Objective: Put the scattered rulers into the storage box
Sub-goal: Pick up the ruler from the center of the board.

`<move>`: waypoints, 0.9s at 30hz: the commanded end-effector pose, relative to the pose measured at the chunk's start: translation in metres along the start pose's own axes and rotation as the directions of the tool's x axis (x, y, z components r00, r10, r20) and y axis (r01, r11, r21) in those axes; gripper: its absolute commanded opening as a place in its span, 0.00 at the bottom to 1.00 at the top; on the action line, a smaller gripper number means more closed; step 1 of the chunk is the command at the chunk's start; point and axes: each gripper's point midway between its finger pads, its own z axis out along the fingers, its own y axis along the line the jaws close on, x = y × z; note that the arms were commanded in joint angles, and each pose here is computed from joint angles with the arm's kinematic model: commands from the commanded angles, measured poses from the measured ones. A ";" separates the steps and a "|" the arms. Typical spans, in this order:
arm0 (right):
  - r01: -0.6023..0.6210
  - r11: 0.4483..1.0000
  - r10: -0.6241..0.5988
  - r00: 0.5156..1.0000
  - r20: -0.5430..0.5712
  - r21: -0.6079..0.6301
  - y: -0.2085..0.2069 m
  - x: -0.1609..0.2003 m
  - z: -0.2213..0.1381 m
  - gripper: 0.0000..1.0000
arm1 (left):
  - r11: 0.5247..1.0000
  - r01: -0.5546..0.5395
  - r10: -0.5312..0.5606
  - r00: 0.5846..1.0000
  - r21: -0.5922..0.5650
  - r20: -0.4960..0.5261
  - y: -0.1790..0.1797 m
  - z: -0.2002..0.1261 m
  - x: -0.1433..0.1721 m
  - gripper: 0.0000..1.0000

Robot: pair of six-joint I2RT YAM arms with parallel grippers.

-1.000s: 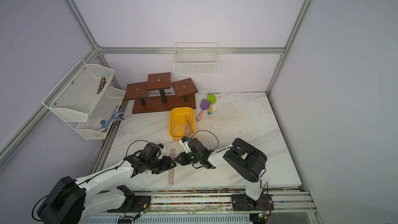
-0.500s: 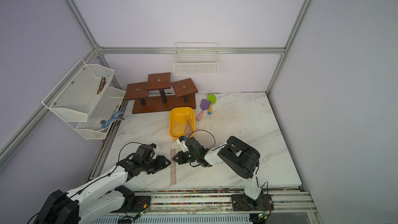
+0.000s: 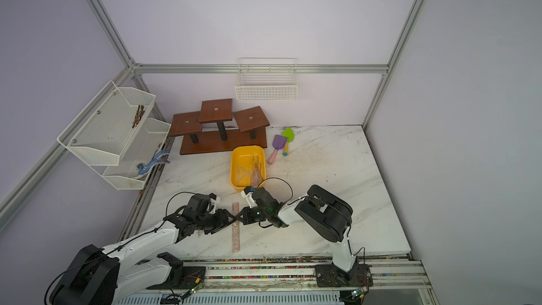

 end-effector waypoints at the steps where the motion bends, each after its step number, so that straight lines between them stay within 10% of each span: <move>1: 0.012 0.999 -0.012 1.000 -0.014 0.032 -0.010 0.009 0.001 0.05 | 1.000 -0.001 0.001 1.000 -0.018 -0.024 0.008 0.006 0.005 0.57; 27: -0.026 0.993 0.032 0.998 -0.053 0.111 -0.040 0.033 0.000 0.04 | 1.000 0.002 -0.002 0.999 0.000 -0.047 0.009 0.024 0.010 0.41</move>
